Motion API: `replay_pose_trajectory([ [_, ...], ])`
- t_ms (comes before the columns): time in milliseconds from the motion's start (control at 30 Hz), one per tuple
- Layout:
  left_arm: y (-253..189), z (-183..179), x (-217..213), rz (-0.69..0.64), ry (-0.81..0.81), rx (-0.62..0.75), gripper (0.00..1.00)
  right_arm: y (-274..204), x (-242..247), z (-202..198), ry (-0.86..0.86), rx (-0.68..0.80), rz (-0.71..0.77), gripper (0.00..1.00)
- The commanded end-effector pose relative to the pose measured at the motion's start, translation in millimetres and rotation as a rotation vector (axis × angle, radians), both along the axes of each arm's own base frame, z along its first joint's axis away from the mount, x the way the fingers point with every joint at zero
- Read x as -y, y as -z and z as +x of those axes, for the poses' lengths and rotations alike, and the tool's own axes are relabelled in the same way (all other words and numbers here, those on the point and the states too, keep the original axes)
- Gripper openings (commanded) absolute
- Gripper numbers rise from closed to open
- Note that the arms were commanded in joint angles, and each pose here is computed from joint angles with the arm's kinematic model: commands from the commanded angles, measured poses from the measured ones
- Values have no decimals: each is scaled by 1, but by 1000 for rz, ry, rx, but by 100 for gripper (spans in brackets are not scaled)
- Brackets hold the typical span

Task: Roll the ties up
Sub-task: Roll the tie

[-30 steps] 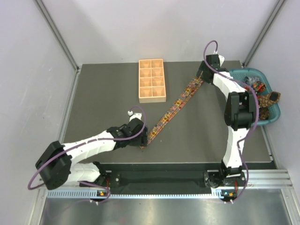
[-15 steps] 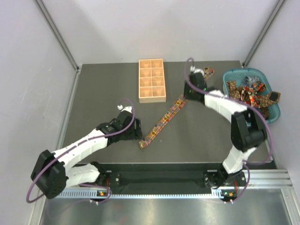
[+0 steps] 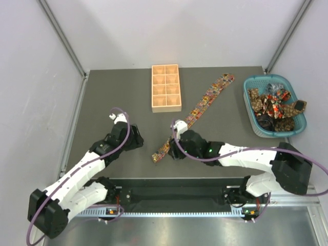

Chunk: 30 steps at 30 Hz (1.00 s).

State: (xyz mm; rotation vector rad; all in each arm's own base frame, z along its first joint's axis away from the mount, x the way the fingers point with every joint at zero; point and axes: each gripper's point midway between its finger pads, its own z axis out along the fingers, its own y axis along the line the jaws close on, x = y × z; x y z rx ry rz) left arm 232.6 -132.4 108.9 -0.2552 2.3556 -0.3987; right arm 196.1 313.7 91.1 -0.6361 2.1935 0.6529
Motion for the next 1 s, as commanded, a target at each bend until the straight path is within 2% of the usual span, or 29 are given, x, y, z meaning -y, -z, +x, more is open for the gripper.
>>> replay_pose_trajectory([
  [0, -14, 11, -16, 16, -87, 101, 63, -22, -48, -11, -71, 79, 91, 52],
  [67, -21, 11, -23, 11, -116, 142, 62, -5, -63, -26, -123, 72, 22, 57],
  [267, -28, 3, -33, -47, -138, 263, 62, 7, -98, -36, -181, 94, -35, 64],
  [433, -36, 1, -50, -49, -228, 308, 62, 8, -110, -26, -170, 124, -67, 64],
  [567, -31, 1, -59, -34, -288, 303, 62, 20, -109, -18, -161, 142, -152, 64],
  [967, -25, 3, -56, -19, -275, 283, 61, 52, -101, -29, -114, 114, -252, 59],
])
